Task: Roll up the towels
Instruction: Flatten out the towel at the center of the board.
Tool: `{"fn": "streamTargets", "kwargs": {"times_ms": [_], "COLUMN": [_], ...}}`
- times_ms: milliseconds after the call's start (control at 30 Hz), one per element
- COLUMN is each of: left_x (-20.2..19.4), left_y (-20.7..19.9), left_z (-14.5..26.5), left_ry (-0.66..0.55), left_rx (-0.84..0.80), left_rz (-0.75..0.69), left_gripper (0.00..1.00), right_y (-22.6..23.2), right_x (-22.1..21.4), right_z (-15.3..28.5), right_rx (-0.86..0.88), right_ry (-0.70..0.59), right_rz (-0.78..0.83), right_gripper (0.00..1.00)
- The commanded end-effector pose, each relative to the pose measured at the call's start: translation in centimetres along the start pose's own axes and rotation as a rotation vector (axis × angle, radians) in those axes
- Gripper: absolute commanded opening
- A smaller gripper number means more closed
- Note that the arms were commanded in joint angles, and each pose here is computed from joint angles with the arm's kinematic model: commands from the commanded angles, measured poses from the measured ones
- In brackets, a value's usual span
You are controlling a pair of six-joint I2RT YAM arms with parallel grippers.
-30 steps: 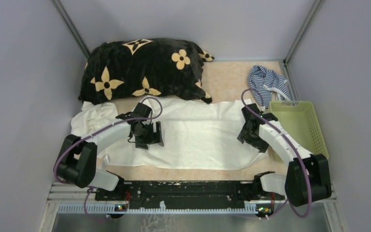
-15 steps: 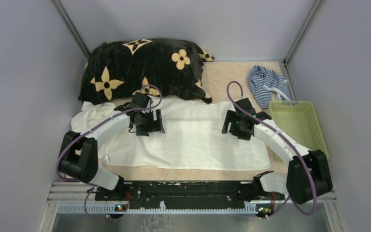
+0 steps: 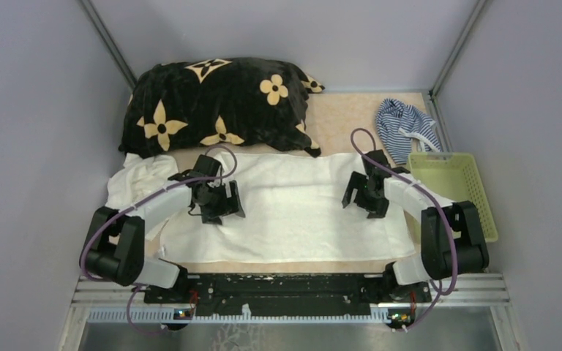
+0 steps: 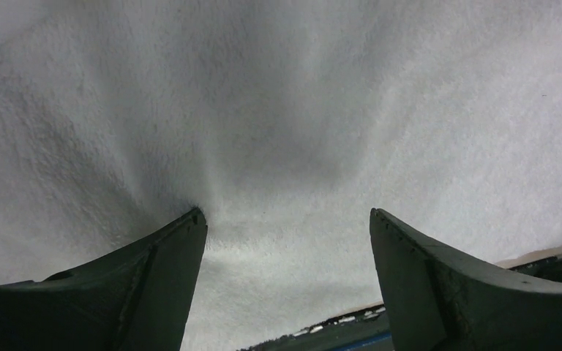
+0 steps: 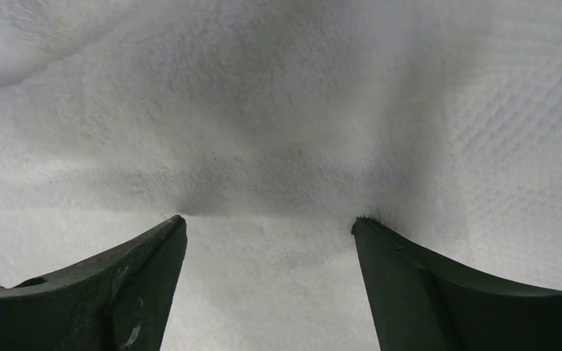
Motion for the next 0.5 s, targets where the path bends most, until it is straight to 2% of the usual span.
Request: {"fn": "streamTargets", "kwargs": {"times_ms": [0, 133, 233, 367, 467], "left_x": [-6.1, -6.3, -3.1, 1.5, 4.6], "left_y": [1.7, 0.7, 0.9, 0.6, -0.6], "left_z": [0.9, 2.8, 4.0, 6.0, 6.2], "left_ry": [0.190, 0.172, 0.029, -0.094, -0.154], "left_rx": [0.034, -0.007, 0.056, 0.141, 0.150], "left_rz": [0.093, 0.148, 0.108, 0.017, -0.052], "left_gripper": [0.88, 0.88, 0.89, 0.88, 0.84], "right_y": [-3.6, -4.6, -3.4, 0.0, 1.6], "right_x": [-1.3, -1.4, 0.4, 4.3, 6.5], "right_z": [0.5, 1.0, 1.8, 4.7, 6.5], "right_rx": [-0.115, -0.143, -0.086, 0.070, 0.112], "right_ry": [0.037, 0.024, -0.035, -0.171, -0.272], "right_rz": [-0.057, -0.111, -0.092, -0.005, 0.068], "right_gripper": [0.86, 0.88, 0.87, 0.86, 0.86]}}
Point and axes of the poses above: each gripper's point midway between its finger pads, its own z axis back along the fingers, its own y axis along the line the jaws close on, x = y × z, the point moved 2 cm from there along z, back along the fingers
